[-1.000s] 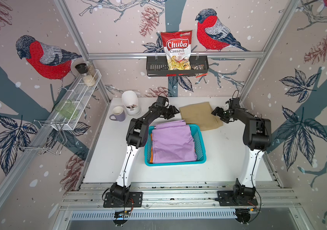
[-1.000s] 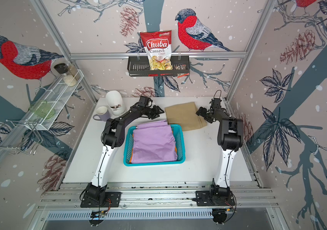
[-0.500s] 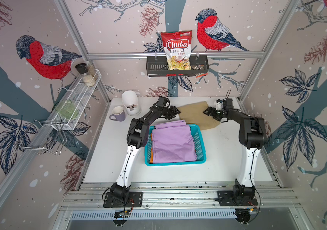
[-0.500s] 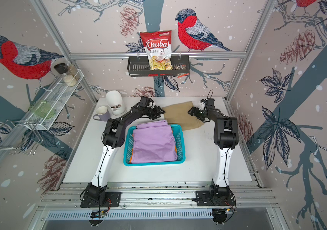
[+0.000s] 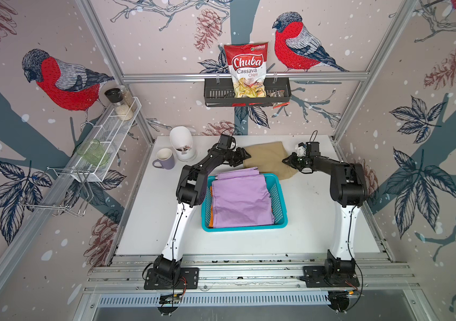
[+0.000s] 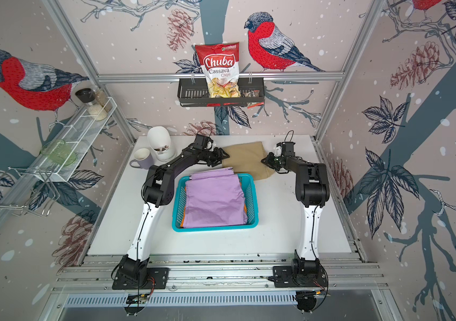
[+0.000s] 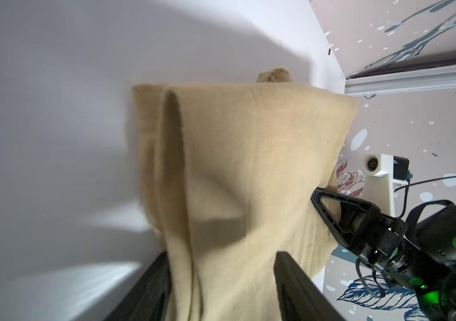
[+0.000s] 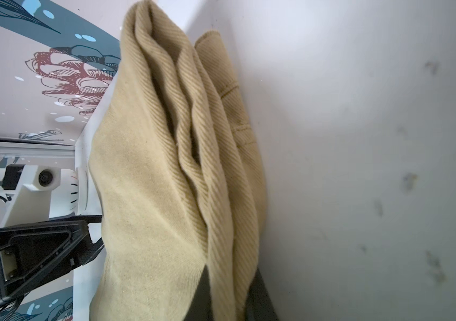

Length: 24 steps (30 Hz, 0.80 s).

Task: Put the folded long pants in the basket
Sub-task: Pick up the long pant at the center of the board.

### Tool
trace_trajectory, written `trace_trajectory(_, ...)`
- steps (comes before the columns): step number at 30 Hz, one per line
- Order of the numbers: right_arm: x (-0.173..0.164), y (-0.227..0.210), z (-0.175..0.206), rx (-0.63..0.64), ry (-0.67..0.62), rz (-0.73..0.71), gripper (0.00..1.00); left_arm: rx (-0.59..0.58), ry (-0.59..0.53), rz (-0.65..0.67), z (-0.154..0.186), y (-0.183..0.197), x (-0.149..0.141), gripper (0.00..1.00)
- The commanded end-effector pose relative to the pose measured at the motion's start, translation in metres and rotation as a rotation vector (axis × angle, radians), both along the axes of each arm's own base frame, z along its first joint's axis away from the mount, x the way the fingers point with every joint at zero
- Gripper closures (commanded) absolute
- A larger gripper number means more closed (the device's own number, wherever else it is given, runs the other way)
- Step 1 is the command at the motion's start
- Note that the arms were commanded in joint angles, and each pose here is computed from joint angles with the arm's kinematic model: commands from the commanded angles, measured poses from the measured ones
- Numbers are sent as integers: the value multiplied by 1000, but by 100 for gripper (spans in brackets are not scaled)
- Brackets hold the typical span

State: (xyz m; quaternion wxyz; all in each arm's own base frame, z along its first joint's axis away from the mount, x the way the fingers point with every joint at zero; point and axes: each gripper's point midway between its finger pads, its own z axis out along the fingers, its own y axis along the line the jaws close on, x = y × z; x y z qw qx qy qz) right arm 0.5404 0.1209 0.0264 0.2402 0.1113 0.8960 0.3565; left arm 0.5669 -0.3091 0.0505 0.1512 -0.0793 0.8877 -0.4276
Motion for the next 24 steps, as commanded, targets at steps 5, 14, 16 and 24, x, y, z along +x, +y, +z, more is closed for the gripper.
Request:
trace_trajectory(5,-16,10,-12,2,91,-123,100,-6,10,54,-6,10,9,36)
trace_trajectory(14,-16,41,-18,18,93,-109,100,-47,57,7,-33,-27,-4,34)
trace_trajectory(16,-16,42,-19,21,97,-107,100,-45,72,5,-43,-32,-6,36)
trace_trajectory(24,-10,49,-6,46,68,-84,100,-82,40,14,-29,-37,6,100)
